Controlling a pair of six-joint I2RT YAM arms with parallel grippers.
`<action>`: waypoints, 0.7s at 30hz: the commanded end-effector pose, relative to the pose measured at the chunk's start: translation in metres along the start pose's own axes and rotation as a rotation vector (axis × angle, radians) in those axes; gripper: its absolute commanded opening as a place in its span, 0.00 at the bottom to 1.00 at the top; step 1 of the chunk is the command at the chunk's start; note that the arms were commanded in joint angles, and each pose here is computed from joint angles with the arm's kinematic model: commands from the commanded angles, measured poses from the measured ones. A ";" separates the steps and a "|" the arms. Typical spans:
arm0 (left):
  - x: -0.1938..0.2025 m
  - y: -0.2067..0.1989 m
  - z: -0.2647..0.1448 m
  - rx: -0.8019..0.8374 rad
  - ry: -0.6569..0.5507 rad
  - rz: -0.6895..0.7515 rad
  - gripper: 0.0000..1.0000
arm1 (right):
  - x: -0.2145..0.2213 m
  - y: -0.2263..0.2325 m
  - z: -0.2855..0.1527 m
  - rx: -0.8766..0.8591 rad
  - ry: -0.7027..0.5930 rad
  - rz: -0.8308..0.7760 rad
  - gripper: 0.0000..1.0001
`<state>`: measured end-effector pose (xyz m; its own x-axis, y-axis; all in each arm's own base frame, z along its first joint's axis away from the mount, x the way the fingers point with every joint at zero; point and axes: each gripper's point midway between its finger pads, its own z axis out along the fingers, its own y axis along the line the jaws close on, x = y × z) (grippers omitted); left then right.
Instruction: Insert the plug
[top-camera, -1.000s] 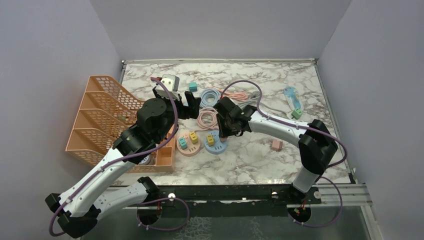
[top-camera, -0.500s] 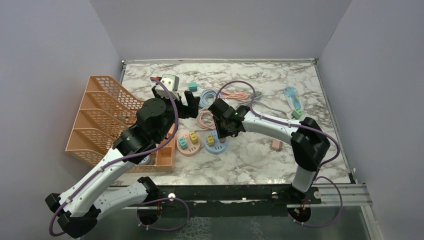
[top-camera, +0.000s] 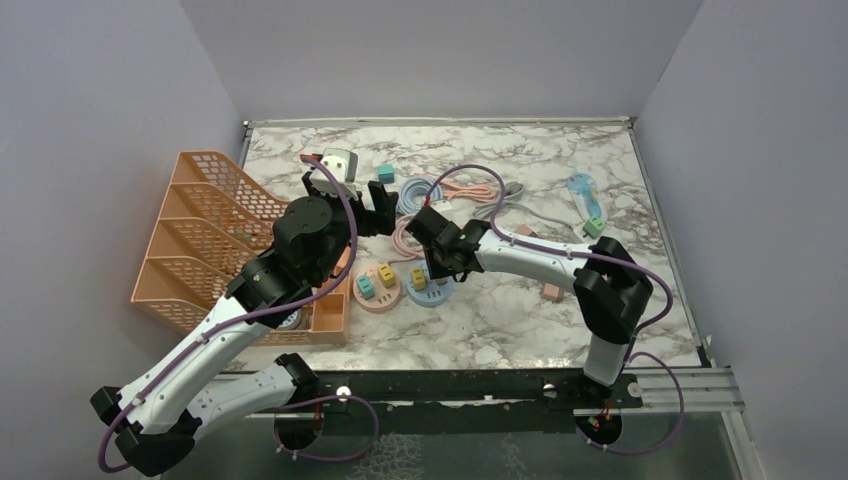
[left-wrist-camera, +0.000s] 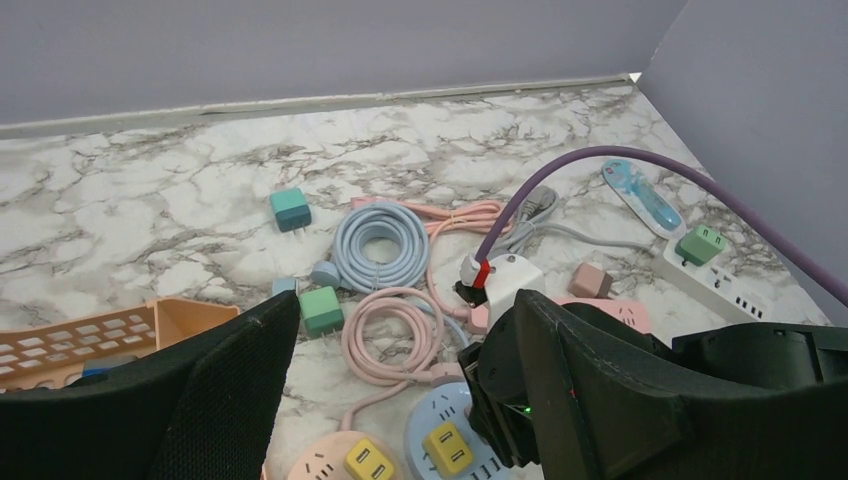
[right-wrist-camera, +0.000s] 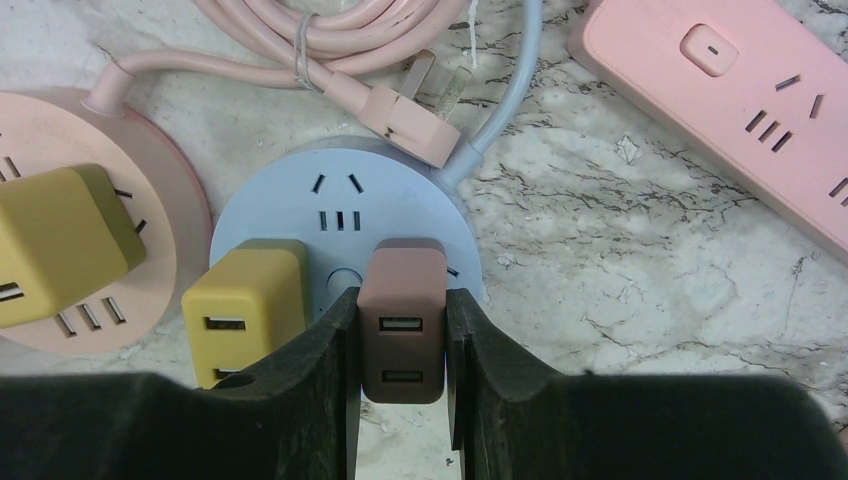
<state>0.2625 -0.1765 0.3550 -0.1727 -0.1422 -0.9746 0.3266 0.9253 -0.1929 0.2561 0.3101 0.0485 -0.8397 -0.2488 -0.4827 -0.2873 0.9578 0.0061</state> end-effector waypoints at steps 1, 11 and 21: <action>0.000 0.005 0.000 -0.024 -0.019 0.011 0.81 | 0.159 -0.042 0.068 0.162 0.467 -0.049 0.01; -0.004 0.005 -0.001 -0.028 -0.022 0.011 0.81 | 0.059 -0.010 0.010 0.072 0.211 0.036 0.18; -0.005 0.000 0.001 -0.008 -0.007 0.005 0.81 | -0.022 -0.023 -0.058 0.091 0.021 0.156 0.56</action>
<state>0.2647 -0.1763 0.3462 -0.1834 -0.1168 -0.9761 0.3183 0.9324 -0.1713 0.2493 0.3020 0.0794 -0.8847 -0.1673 -0.4352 -0.1891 0.9819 0.0070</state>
